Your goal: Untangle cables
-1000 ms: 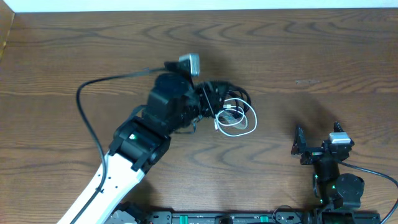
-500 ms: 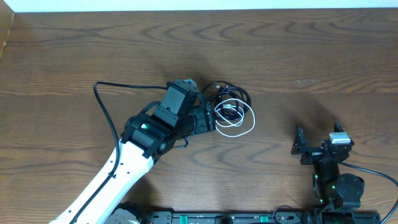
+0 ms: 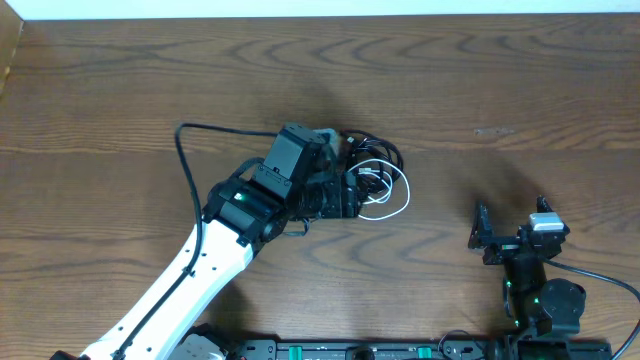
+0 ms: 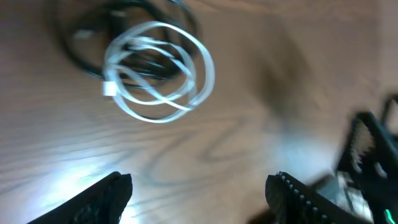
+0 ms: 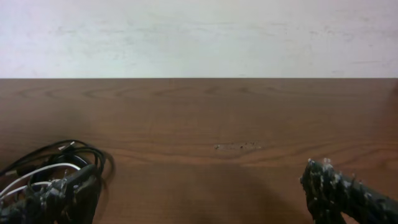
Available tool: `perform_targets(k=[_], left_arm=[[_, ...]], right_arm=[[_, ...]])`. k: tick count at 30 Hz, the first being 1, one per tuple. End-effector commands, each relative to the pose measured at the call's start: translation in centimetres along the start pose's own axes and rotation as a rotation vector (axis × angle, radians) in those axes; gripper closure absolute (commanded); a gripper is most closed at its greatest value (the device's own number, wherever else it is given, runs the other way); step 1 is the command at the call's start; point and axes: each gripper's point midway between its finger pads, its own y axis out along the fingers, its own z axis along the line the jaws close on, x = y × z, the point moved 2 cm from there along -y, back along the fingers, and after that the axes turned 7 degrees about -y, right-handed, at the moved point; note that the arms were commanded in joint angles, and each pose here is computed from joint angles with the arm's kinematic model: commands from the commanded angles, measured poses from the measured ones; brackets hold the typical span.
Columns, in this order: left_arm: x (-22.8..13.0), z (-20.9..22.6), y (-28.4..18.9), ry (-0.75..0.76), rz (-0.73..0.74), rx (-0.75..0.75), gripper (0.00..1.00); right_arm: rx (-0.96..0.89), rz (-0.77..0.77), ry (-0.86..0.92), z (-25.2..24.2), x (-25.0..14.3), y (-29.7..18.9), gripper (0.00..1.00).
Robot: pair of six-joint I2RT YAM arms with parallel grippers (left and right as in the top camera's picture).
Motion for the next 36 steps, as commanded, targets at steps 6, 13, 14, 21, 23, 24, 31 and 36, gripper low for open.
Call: perform_targets(k=[6, 13, 14, 21, 23, 24, 31, 36], left_arm=[[0.2, -0.4, -0.1, 0.119, -0.004, -0.015, 0.25], [1.7, 5.5, -1.0, -0.442, -0.226, 0.303, 0.24], [1.7, 5.5, -1.0, -0.445, -0.226, 0.302, 0.24], [1.6, 5.5, -0.4, -0.445, -0.205, 0.303, 0.26], [1.6, 5.6, 0.2, -0.447, -0.196, 0.312, 0.3], [1.6, 5.8, 0.7, -0.447, -0.187, 0.32, 0.3], [0.8, 6.0, 5.6, -0.457, -0.061, 0.316, 0.3], [0.5, 5.1, 8.9, -0.471, 0.038, 0.225, 0.29]], right_arm=[[-0.003, 0.006, 0.002, 0.0, -0.2, 0.0, 0.01], [-0.003, 0.006, 0.002, 0.0, -0.2, 0.0, 0.01], [-0.003, 0.006, 0.002, 0.0, -0.2, 0.0, 0.01], [-0.003, 0.006, 0.002, 0.0, -0.2, 0.0, 0.01], [-0.003, 0.006, 0.002, 0.0, -0.2, 0.0, 0.01], [-0.003, 0.006, 0.002, 0.0, -0.2, 0.0, 0.01], [-0.003, 0.006, 0.002, 0.0, -0.2, 0.0, 0.01], [-0.003, 0.006, 0.002, 0.0, -0.2, 0.0, 0.01]])
